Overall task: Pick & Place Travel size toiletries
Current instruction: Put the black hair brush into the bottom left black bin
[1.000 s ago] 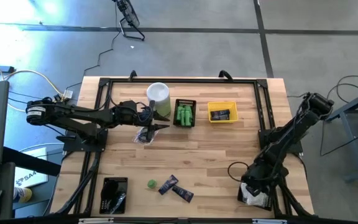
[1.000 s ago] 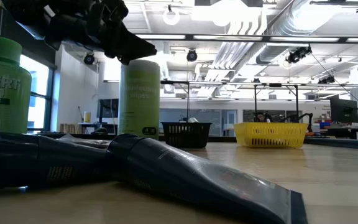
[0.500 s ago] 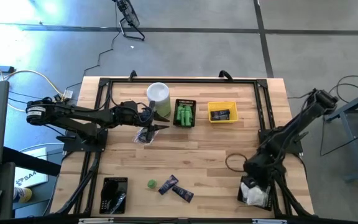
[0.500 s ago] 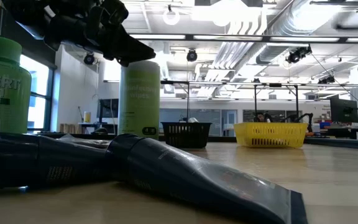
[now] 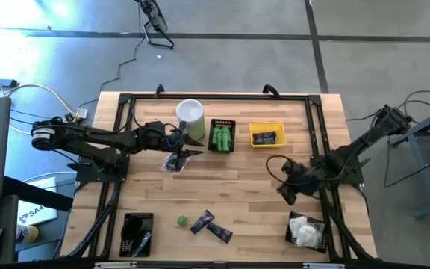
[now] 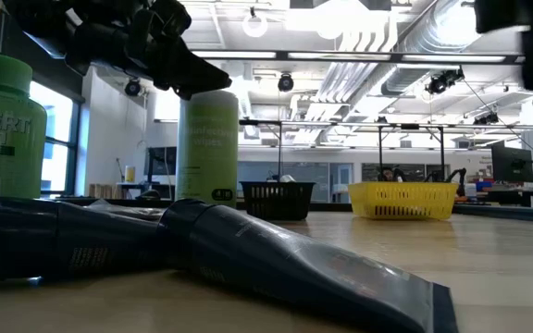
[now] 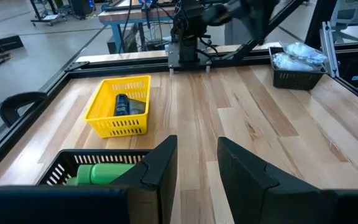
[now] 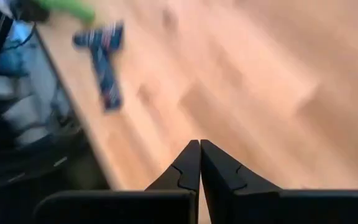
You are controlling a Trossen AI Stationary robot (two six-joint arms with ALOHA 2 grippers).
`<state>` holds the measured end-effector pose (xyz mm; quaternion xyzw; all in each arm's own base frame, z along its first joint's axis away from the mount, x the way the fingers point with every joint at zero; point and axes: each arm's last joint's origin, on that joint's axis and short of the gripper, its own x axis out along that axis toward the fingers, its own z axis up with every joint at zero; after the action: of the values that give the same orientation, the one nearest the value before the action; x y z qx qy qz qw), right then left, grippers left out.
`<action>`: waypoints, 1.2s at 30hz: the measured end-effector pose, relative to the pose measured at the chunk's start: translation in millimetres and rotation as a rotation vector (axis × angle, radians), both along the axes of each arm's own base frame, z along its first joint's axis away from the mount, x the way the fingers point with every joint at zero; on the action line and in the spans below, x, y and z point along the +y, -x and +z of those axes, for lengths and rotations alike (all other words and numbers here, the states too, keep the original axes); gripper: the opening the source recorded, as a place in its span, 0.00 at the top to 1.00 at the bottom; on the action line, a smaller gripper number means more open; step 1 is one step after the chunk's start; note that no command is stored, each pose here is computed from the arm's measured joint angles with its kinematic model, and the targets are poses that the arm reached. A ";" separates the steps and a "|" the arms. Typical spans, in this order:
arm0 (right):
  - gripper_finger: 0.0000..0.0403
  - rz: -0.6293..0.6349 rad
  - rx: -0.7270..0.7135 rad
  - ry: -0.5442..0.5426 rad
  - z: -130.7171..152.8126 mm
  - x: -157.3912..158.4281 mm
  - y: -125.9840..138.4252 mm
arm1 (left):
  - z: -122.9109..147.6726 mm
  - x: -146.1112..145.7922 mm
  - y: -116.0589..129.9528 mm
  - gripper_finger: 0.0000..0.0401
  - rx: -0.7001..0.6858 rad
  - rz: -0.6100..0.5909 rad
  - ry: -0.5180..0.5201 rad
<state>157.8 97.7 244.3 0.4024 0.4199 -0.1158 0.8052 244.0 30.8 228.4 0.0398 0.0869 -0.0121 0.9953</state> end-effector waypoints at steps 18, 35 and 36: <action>0.99 0.207 -0.319 0.653 19.8 -30.1 -32.8 | 0.0 -1.1 0.0 0.72 0.004 -0.010 0.138; 0.99 0.095 -0.341 0.712 25.4 -55.8 -45.7 | -6.2 -67.3 2.4 0.72 0.064 0.069 0.076; 0.99 0.096 -0.348 0.724 25.6 -56.7 -48.0 | -7.3 -71.8 3.6 0.72 0.073 0.091 0.075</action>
<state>205.7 41.1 269.9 0.0861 0.2278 -0.1485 0.9584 240.4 -41.0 221.1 -0.0018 0.1243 0.0286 0.9918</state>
